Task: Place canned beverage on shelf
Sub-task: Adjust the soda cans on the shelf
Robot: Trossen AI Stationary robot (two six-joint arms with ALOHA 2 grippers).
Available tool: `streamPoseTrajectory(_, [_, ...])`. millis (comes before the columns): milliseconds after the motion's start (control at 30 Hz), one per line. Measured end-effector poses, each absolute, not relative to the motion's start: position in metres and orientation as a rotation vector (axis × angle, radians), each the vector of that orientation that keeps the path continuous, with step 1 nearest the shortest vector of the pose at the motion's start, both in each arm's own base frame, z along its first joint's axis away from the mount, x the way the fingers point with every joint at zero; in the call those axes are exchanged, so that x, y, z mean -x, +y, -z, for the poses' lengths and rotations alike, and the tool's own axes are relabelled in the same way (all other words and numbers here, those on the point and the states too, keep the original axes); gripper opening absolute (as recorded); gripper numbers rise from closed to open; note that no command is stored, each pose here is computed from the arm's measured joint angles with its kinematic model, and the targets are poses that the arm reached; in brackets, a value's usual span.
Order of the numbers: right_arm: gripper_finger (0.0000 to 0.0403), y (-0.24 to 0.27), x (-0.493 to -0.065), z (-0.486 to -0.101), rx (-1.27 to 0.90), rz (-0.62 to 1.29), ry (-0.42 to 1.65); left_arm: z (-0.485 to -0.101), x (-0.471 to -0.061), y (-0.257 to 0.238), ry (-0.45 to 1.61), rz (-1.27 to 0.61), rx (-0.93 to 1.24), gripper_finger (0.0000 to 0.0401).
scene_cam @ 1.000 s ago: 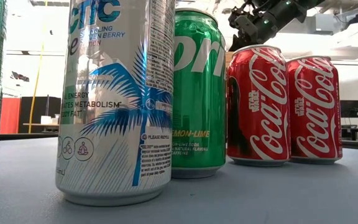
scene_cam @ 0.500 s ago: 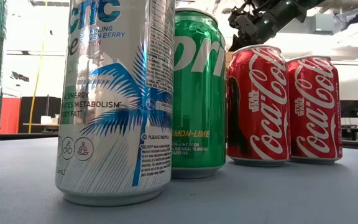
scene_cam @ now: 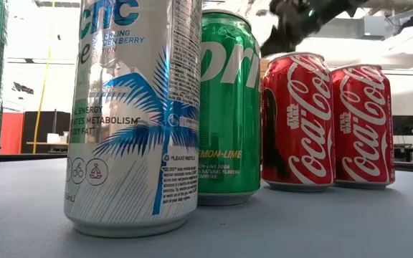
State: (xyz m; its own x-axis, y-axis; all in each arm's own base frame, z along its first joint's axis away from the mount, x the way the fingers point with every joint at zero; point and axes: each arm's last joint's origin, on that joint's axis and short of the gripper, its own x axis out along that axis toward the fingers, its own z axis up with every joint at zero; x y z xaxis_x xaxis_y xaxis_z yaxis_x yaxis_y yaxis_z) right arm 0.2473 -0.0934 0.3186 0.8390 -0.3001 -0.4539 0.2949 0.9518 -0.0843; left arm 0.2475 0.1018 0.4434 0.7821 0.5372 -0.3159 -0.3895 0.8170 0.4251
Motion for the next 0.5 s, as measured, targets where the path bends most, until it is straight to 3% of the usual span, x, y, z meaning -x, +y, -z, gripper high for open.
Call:
streamPoseTrajectory(167, [0.0000, -0.086, -0.235, -0.342, 0.037, 0.146, 0.380, -0.448, -0.242, 0.098, 0.394, -0.530, -0.249, 0.0113])
streamPoseTrajectory(500, [0.0000, -0.073, -0.272, -0.326, 0.039, 0.036, 0.357, -0.448, -0.242, 0.098, 0.404, -0.534, -0.266, 0.0133])
